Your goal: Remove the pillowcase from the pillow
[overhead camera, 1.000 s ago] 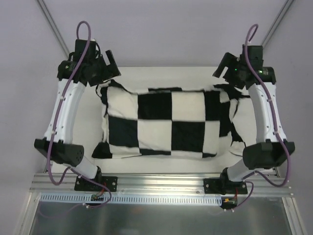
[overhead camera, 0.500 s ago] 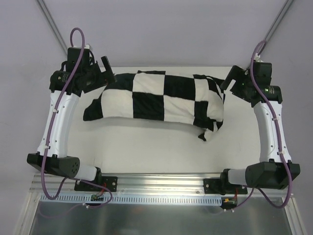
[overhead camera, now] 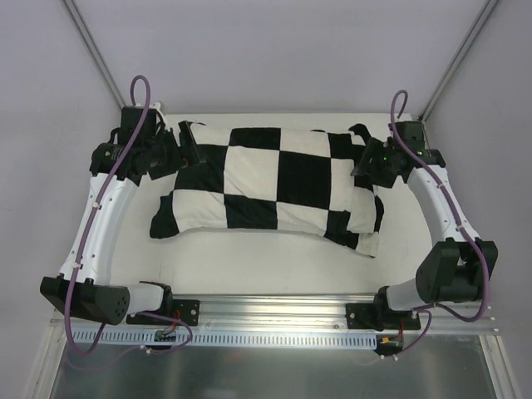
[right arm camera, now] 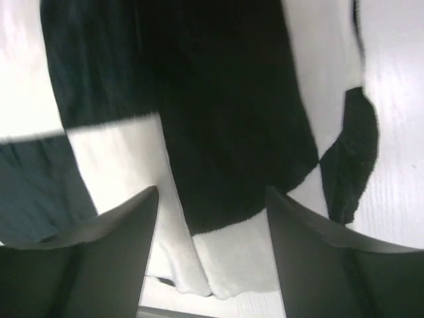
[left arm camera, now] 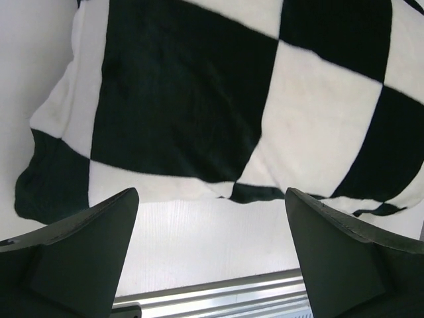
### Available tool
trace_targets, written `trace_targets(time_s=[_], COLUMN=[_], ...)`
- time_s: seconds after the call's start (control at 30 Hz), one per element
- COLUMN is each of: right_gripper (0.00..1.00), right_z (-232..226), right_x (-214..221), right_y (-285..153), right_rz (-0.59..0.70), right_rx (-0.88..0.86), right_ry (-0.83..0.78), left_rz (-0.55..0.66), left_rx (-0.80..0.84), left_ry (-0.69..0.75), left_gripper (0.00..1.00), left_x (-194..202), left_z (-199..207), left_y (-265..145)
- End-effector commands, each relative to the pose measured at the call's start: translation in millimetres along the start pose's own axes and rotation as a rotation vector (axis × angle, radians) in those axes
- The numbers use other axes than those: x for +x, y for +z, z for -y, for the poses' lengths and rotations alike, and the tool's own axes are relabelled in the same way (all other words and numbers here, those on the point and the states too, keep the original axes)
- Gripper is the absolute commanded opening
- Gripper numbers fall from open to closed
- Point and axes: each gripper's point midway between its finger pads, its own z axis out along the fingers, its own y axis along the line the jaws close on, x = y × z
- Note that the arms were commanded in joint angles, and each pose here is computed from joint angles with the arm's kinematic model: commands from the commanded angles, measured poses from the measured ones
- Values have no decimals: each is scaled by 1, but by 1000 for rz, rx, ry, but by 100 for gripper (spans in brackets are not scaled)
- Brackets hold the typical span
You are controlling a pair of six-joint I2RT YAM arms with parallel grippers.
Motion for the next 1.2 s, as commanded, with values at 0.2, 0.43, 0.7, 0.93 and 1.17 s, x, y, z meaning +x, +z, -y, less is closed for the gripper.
trace_targets(time_s=[0.2, 0.43, 0.7, 0.93, 1.17], right_gripper=[45, 7, 88, 56, 77], right_z=[-85, -132, -121, -43, -57], right_x=[35, 50, 41, 21, 65], right_y=[10, -1, -28, -27, 21], right_rz=[-84, -108, 42, 114, -159], right_rx=[-200, -262, -156, -98, -215], right_ry=[-185, -322, -367, -45, -44], left_rz=[-13, -53, -97, -137, -206], left_rx=[105, 132, 172, 249, 301], left_ry=[-6, 18, 88, 235, 347], left_gripper=[94, 93, 94, 81, 77], left_x=[9, 20, 38, 60, 95], left_z=[22, 37, 68, 137, 206], left_y=[5, 14, 20, 28, 54])
